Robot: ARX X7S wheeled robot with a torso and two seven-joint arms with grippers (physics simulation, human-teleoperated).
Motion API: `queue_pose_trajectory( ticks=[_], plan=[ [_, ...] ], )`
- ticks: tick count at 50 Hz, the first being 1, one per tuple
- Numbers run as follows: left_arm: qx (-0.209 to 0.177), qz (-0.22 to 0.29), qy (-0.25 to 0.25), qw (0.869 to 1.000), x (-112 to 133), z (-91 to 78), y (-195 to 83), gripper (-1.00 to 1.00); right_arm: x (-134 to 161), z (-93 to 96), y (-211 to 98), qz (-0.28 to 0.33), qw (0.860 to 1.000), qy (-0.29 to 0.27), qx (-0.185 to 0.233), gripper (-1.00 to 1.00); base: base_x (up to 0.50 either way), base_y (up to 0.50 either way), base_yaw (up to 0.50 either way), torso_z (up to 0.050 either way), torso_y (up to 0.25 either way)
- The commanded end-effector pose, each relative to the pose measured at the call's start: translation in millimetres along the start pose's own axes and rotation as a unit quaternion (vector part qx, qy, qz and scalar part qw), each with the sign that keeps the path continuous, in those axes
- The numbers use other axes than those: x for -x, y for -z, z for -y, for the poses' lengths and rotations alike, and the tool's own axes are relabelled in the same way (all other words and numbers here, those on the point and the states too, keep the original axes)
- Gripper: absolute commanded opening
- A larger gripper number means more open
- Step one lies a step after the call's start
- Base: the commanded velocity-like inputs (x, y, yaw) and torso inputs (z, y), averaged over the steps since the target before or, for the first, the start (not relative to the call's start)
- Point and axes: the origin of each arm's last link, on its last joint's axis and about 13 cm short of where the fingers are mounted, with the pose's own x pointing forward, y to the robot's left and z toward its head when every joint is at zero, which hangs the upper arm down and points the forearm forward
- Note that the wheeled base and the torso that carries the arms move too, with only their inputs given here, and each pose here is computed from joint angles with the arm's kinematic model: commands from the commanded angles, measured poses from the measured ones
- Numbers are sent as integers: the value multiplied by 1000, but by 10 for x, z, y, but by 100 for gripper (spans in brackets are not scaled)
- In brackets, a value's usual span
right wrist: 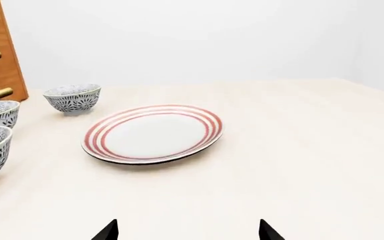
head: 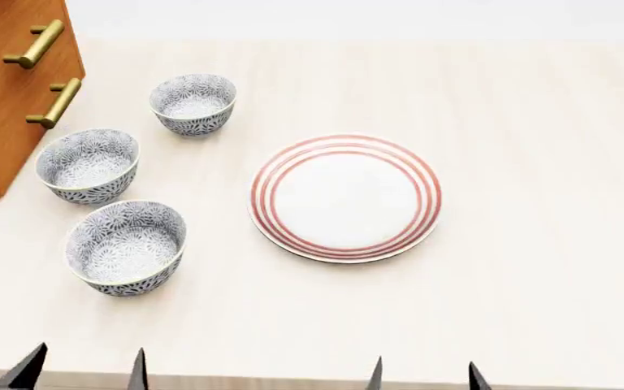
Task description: Put the bowl at the front on the plate.
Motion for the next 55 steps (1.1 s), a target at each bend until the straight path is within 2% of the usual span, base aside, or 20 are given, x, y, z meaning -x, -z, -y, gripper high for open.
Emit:
queue_pose_trajectory(
  ticks=[1,2,12,14,29,38,39,41,55],
  plan=[
    [5,1,2,1000,-78,19,-420,100,-86,9,-245,8,1000,-2,-12,100,0,0,0,0,0],
    [-5,10,9,1000,-104,21,-441,100,-99,8,-287,10,1000,-3,-13,100,0,0,0,0,0],
    [-9,21,22,1000,-201,48,-626,100,-140,8,-513,22,1000,-15,-6,100,0,0,0,0,0],
    [-21,26,26,999,-218,55,-676,100,-154,17,-577,27,999,-16,-4,100,0,0,0,0,0],
    [-20,40,55,997,-325,90,-939,100,-240,17,-884,34,999,-27,2,100,0,0,0,0,0],
    [-26,44,68,996,-426,134,-1295,100,-293,0,-1151,48,998,-25,10,100,0,0,0,0,0],
    [-35,59,72,995,-427,140,-1333,100,-293,-6,-1178,51,998,-27,11,100,0,0,0,0,0],
    [-27,57,74,995,-438,141,-1395,100,-304,-10,-1243,56,998,-28,12,100,0,0,0,0,0],
    [-28,73,80,994,-542,144,-1702,100,-388,-22,-1590,99,994,-39,23,100,0,0,0,0,0]
  ],
)
